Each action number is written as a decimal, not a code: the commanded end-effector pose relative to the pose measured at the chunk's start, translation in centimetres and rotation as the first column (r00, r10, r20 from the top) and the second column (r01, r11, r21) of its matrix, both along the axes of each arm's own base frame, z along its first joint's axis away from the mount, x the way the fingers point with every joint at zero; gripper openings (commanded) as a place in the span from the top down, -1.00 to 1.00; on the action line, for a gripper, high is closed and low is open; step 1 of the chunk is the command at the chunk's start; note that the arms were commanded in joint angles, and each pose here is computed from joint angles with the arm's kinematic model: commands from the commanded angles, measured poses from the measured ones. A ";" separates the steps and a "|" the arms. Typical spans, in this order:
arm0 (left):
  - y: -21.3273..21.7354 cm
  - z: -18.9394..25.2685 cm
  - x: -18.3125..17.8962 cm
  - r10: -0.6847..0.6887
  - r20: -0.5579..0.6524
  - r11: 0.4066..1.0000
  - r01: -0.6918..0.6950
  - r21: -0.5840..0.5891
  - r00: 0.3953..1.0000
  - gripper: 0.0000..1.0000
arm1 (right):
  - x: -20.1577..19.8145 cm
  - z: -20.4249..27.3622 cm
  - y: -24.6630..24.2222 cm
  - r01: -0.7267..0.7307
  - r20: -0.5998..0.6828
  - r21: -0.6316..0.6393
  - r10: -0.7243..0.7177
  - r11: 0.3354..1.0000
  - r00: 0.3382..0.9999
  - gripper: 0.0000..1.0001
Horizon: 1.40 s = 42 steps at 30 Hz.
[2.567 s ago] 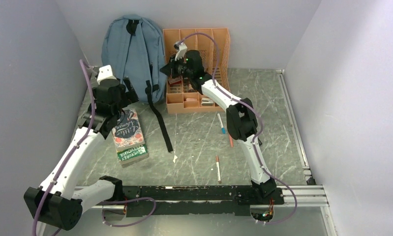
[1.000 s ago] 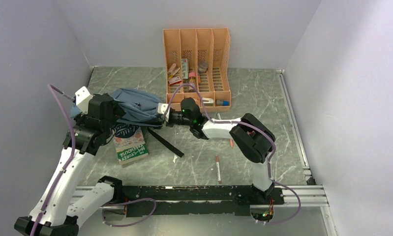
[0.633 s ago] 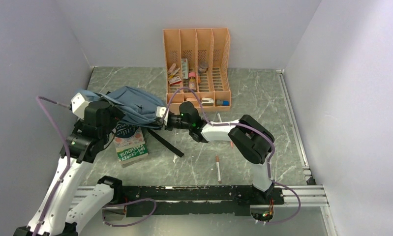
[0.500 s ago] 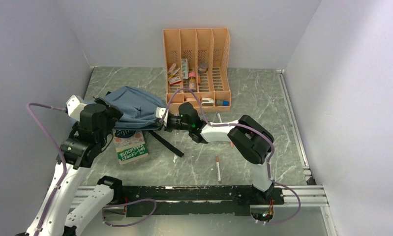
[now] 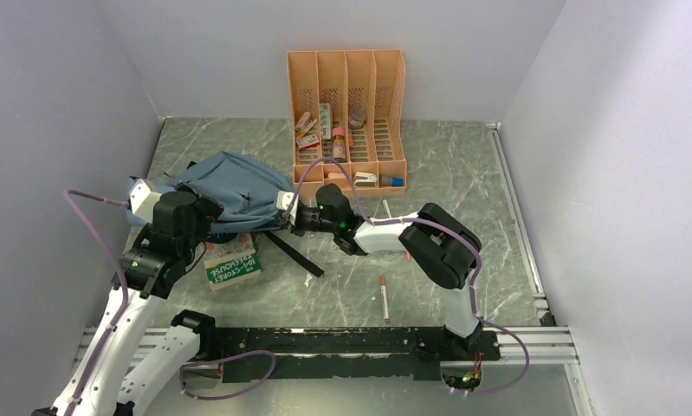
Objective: Pack the student bag
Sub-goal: Pick up the student bag at the center of the board.
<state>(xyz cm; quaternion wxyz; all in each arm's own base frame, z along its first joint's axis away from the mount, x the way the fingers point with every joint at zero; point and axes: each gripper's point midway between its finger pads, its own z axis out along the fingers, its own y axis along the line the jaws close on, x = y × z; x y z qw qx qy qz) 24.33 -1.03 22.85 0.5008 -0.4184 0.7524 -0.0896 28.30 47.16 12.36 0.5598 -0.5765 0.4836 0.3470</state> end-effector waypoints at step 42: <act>-1.9 1.0 7.4 -0.333 -0.033 0.889 0.325 0.321 0.942 0.79 | 5.4 4.7 -5.4 0.566 -0.736 -0.071 -0.426 0.821 0.526 -0.16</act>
